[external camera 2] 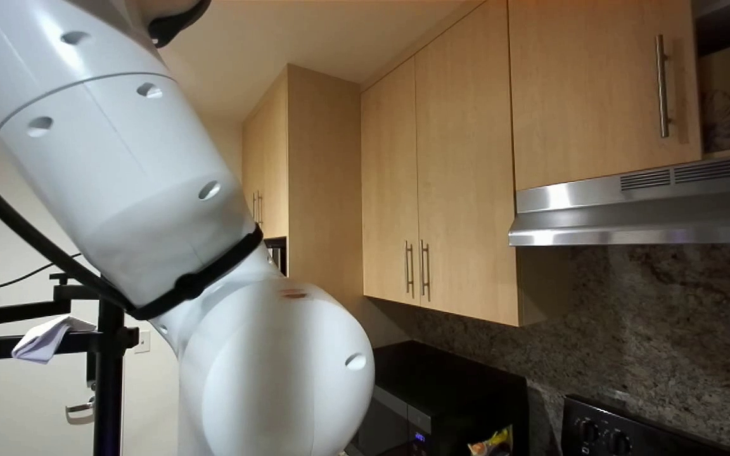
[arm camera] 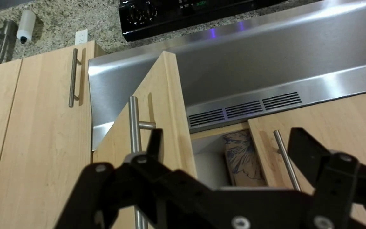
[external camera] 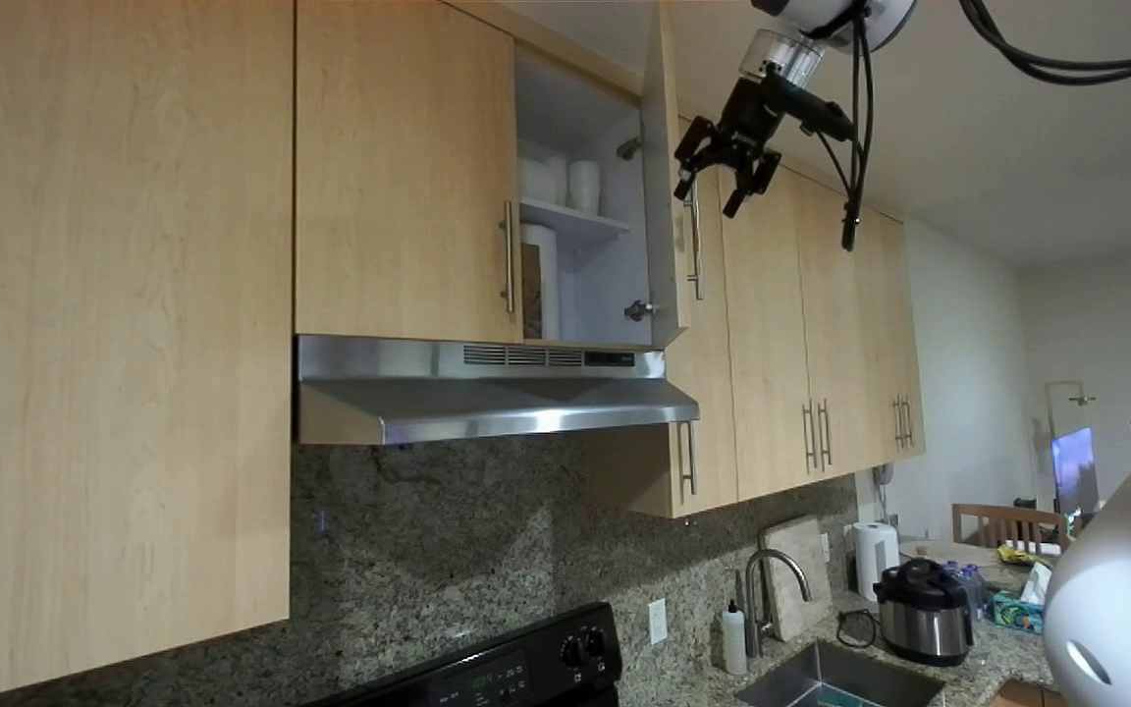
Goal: Close the cupboard drawer.
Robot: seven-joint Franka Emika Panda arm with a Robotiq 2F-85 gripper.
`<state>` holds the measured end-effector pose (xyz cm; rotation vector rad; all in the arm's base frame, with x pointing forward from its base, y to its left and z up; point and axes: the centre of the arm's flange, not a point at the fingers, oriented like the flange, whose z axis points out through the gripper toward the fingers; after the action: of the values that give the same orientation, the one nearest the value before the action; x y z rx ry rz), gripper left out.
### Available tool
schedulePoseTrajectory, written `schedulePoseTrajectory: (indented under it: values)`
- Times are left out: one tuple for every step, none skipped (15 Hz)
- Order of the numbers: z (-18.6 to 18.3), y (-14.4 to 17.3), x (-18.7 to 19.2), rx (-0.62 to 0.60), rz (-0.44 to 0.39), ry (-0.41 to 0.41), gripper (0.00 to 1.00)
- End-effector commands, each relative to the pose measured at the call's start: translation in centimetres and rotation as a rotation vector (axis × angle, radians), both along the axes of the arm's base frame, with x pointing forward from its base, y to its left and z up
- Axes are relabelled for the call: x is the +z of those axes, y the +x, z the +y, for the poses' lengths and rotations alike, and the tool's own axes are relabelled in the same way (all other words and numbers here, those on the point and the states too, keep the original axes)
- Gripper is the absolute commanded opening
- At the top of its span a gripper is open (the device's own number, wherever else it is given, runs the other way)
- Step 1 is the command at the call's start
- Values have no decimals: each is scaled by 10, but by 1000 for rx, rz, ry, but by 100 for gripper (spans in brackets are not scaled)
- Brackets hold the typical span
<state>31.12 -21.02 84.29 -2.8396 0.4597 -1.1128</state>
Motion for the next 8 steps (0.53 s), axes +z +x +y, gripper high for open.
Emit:
schedulePoseTrajectory:
  values:
    - [0, 0, 0, 0, 0, 0, 100]
    - [0, 0, 0, 0, 0, 0, 100]
    - [0, 0, 0, 0, 0, 0, 100]
    - [-2, 1, -1, 5, -6, 9, 100]
    - [-3, 2, -1, 10, -7, 8, 100]
    - [-5, 4, -1, 6, -24, 3, 100]
    - [-8, 6, 1, 10, -31, -2, 100]
    - [-12, 8, 2, 8, -42, -10, 100]
